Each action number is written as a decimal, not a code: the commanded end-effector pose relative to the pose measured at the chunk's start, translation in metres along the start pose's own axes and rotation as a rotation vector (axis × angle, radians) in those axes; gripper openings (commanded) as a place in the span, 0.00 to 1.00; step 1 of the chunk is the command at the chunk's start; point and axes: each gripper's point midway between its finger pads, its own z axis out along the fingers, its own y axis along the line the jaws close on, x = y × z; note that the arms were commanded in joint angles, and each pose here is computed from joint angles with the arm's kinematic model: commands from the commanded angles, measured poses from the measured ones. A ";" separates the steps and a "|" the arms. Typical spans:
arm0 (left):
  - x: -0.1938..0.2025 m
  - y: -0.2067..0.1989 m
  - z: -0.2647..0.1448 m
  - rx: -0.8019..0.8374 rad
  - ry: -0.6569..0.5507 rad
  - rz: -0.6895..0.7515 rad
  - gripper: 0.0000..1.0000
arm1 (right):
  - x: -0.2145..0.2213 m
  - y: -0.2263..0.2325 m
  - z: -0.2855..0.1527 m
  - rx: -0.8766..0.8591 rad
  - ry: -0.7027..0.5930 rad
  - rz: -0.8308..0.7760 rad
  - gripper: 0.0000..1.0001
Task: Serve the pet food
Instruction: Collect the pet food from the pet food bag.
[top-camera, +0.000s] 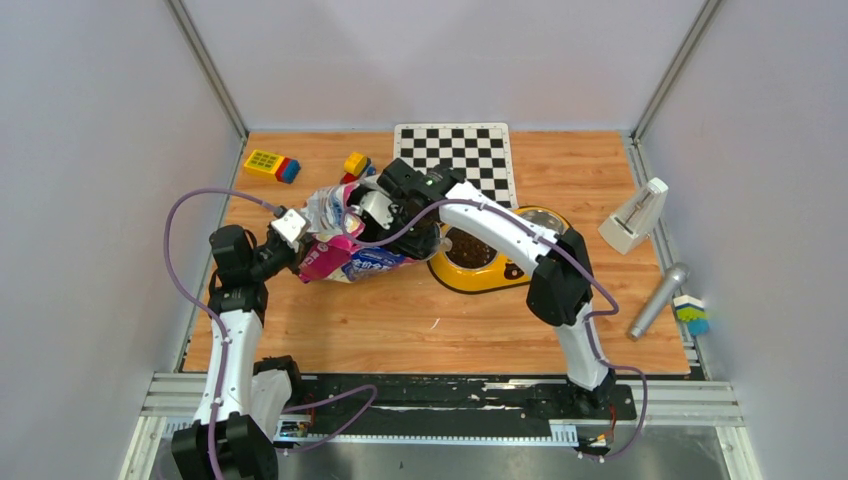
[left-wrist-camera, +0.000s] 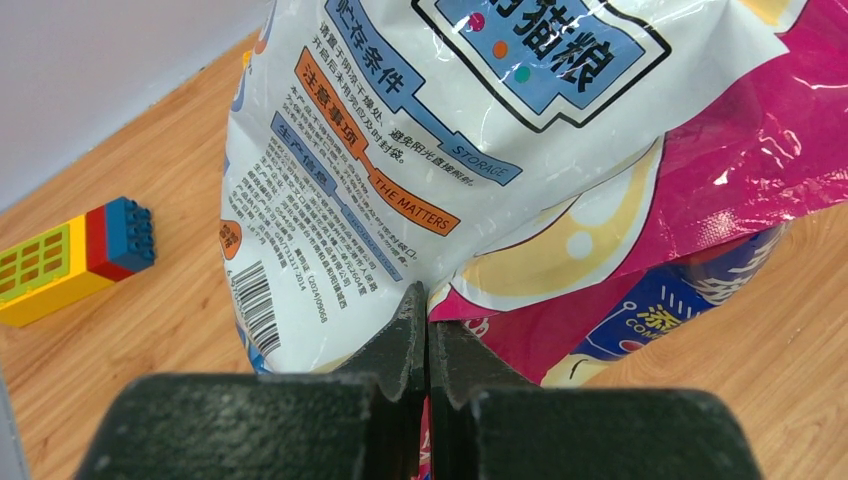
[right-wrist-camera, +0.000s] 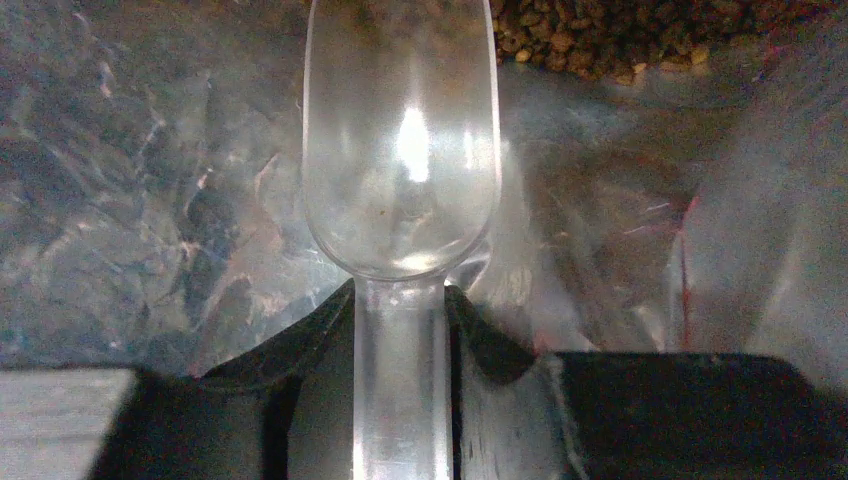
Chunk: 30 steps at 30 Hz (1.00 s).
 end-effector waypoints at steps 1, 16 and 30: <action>0.001 0.005 -0.004 -0.028 0.009 -0.010 0.00 | 0.016 -0.009 0.020 0.008 0.095 0.020 0.00; 0.002 0.005 -0.005 -0.030 0.011 -0.012 0.00 | -0.005 -0.019 0.094 0.004 0.059 0.055 0.00; 0.002 0.004 -0.005 -0.023 0.009 -0.013 0.00 | -0.053 -0.027 0.114 0.035 -0.169 0.078 0.00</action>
